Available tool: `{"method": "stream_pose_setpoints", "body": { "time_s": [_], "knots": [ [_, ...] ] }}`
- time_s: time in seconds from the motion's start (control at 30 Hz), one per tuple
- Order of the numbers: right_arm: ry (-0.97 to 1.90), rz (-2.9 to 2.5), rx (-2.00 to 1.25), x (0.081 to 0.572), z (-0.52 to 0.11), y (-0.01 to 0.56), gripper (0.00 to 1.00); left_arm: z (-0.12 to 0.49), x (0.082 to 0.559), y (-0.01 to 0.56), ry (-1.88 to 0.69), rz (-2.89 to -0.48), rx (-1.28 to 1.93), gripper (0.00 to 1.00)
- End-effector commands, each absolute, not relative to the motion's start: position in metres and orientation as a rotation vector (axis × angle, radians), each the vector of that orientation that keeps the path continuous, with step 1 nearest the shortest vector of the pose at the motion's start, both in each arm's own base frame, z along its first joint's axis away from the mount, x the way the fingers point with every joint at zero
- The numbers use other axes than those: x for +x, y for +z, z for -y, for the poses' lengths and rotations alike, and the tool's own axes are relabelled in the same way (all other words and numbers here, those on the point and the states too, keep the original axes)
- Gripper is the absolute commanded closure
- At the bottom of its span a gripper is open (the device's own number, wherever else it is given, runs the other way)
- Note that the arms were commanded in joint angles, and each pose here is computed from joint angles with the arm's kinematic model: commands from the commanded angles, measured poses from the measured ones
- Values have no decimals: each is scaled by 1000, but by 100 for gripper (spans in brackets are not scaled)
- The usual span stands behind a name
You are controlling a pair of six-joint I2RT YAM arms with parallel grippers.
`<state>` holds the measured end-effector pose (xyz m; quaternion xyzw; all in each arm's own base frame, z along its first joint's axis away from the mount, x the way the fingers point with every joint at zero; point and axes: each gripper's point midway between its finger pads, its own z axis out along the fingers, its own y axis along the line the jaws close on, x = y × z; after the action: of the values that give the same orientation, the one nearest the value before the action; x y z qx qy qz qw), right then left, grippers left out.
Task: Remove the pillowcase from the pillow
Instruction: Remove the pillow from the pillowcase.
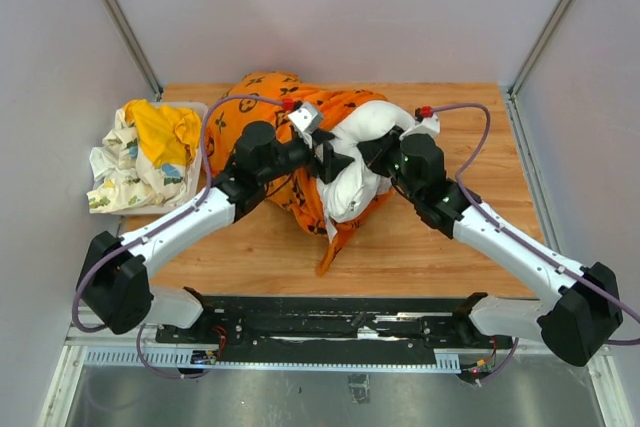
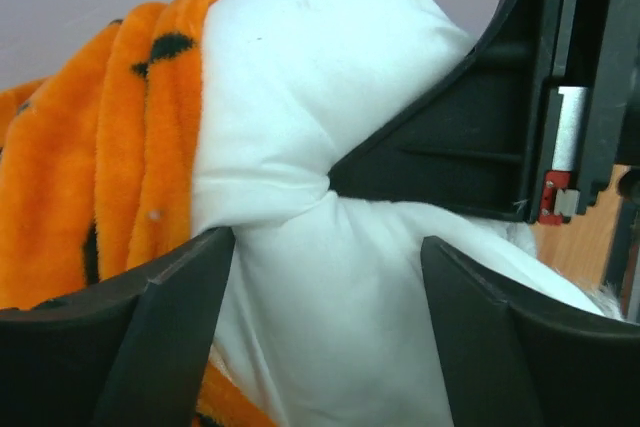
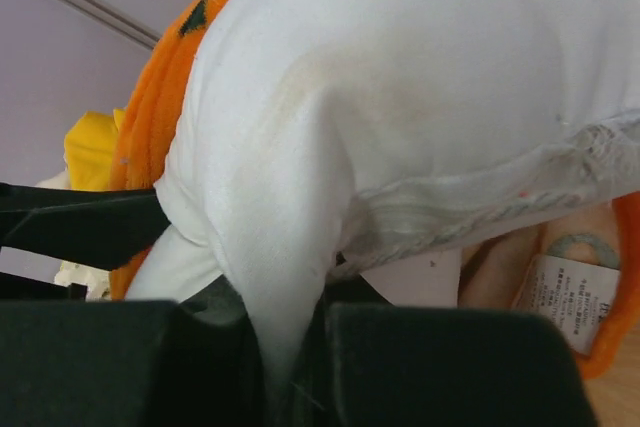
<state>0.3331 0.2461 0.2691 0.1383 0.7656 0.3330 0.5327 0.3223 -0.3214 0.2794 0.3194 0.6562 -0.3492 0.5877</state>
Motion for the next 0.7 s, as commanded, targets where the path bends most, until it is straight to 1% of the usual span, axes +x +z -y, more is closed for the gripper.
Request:
{"method": "stream_pose_setpoints", "body": {
  "time_s": [0.0,0.13,0.2,0.27,0.4,0.57,0.67],
  "knots": [
    [877,-1671,239,330,-228,343,99,291,318,308,-835,-1484,633,4],
    [788,-1713,290,333,-177,316,99,268,290,349,-932,-1340,593,1],
    [750,-1727,246,329,-166,310,99,259,275,367,-976,-1264,573,1],
    [720,-1765,177,326,-168,304,99,254,273,376,-980,-1246,537,1],
    [805,-1828,31,322,-193,297,99,248,305,368,-895,-1360,421,1],
    [935,-1859,-128,312,-228,293,99,259,329,344,-868,-1464,399,1],
    [986,-1836,-233,303,-245,301,99,267,344,327,-834,-1522,379,1]
  ]
}}
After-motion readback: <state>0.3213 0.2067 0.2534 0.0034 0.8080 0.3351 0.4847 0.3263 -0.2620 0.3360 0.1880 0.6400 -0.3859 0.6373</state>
